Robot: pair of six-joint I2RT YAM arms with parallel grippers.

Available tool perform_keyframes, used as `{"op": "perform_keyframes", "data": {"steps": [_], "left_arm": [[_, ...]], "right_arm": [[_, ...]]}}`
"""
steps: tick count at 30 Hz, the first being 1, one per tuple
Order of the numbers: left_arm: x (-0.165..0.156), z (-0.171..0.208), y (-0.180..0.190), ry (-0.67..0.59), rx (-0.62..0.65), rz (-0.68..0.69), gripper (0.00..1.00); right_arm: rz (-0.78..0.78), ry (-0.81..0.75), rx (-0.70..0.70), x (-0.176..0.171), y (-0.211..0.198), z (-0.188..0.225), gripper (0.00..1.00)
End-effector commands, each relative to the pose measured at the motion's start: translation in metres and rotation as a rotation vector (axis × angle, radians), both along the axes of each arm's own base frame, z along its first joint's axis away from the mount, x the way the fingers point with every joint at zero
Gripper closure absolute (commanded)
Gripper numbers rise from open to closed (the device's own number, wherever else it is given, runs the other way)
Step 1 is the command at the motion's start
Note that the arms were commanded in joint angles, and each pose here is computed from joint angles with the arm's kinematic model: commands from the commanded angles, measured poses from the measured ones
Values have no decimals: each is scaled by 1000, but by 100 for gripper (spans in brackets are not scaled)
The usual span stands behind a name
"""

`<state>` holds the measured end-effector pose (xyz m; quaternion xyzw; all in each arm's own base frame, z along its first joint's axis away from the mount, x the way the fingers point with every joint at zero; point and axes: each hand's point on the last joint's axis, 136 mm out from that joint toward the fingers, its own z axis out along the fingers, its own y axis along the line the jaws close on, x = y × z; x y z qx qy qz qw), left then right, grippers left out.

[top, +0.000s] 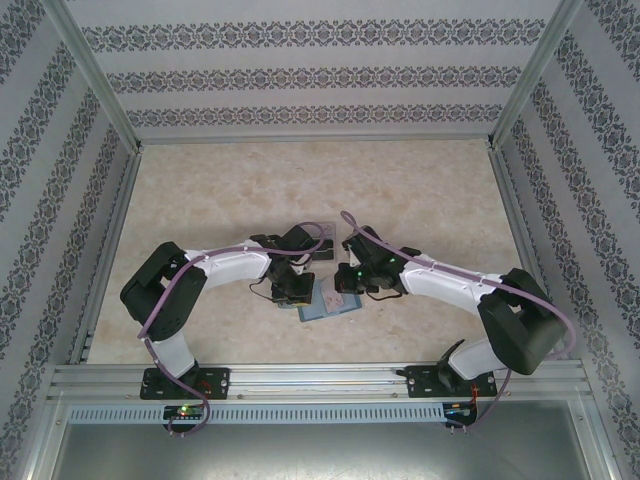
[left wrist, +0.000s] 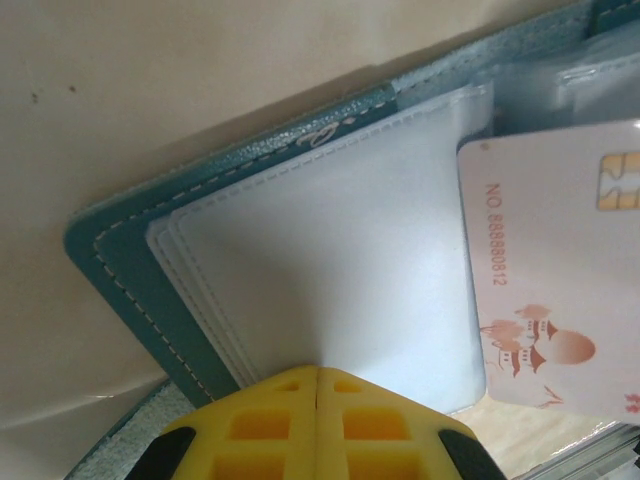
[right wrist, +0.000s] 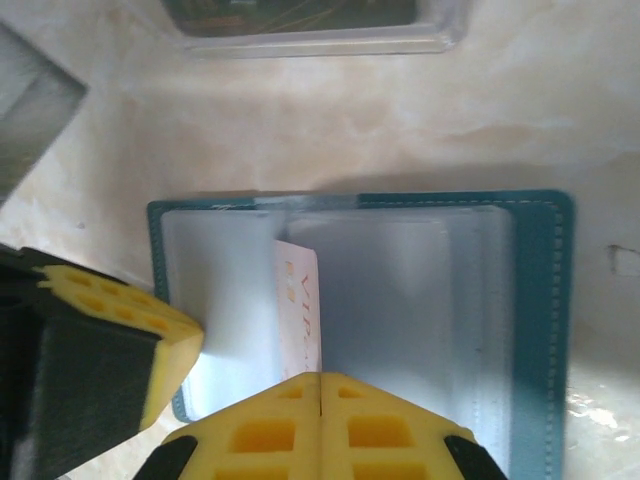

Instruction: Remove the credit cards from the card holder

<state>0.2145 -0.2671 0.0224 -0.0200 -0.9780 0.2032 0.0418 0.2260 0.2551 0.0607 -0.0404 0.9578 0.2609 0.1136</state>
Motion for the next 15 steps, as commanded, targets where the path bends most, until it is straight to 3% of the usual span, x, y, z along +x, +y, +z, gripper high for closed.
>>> {"op": "perform_keyframes", "data": {"steps": [1, 6, 15], "left_arm": [[-10, -10, 15, 17, 89, -19, 100], [-10, -10, 15, 18, 87, -20, 100], [-9, -10, 14, 18, 85, -22, 100]], "right_arm": [[29, -24, -50, 1, 2, 4, 91], [39, -11, -35, -4, 11, 7, 85], [43, 26, -51, -11, 12, 0, 84]]}}
